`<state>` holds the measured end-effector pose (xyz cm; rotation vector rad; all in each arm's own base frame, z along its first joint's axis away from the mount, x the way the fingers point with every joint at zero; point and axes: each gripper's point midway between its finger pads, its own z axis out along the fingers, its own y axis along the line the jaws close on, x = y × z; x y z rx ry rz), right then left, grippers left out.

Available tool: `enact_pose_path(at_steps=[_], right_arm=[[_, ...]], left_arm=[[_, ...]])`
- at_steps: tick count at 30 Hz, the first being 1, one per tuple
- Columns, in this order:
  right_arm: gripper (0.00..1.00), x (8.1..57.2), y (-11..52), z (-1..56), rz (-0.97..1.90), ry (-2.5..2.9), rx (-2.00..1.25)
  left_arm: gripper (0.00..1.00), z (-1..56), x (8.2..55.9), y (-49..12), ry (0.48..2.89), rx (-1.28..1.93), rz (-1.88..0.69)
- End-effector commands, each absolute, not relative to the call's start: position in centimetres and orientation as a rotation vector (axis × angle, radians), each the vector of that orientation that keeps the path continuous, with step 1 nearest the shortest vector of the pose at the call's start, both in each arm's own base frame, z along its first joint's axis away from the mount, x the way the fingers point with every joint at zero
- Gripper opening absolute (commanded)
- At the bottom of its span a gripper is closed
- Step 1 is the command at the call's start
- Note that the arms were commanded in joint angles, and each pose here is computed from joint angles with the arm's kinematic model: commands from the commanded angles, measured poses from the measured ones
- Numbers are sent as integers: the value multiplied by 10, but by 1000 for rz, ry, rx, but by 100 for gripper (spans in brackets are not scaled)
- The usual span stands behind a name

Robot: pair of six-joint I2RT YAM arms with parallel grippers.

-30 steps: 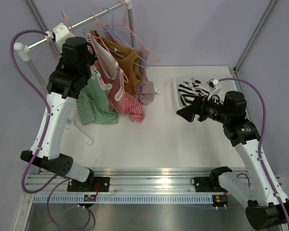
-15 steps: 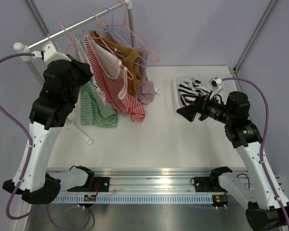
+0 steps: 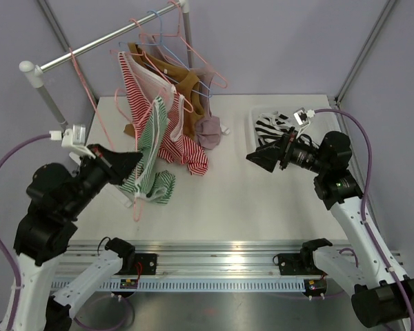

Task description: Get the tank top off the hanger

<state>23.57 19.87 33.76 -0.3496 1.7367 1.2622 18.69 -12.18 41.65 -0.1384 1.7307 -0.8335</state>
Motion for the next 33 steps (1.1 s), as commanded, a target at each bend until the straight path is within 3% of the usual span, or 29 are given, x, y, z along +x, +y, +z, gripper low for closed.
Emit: enact_pose_path(at_steps=[1, 8, 24, 27, 28, 29, 33], right_arm=[[100, 220, 213, 371, 1422, 1553, -484], [99, 215, 266, 375, 1306, 1490, -578], [77, 226, 317, 369, 1172, 1535, -513], [63, 226, 321, 365, 1180, 1538, -530], [55, 225, 322, 366, 1183, 1535, -532], [39, 227, 321, 366, 1175, 1534, -525], [20, 240, 310, 359, 1073, 1564, -467]], left_arm=[[0, 427, 119, -145, 1657, 187, -1045], [0, 406, 49, -160, 1649, 477, -1251], [0, 397, 64, -175, 1667, 465, -1333], [0, 396, 70, -177, 1679, 454, -1329], [0, 395, 72, -177, 1685, 453, -1328], [0, 393, 73, -177, 1696, 449, -1320], [0, 382, 94, -165, 1760, 364, -1173]])
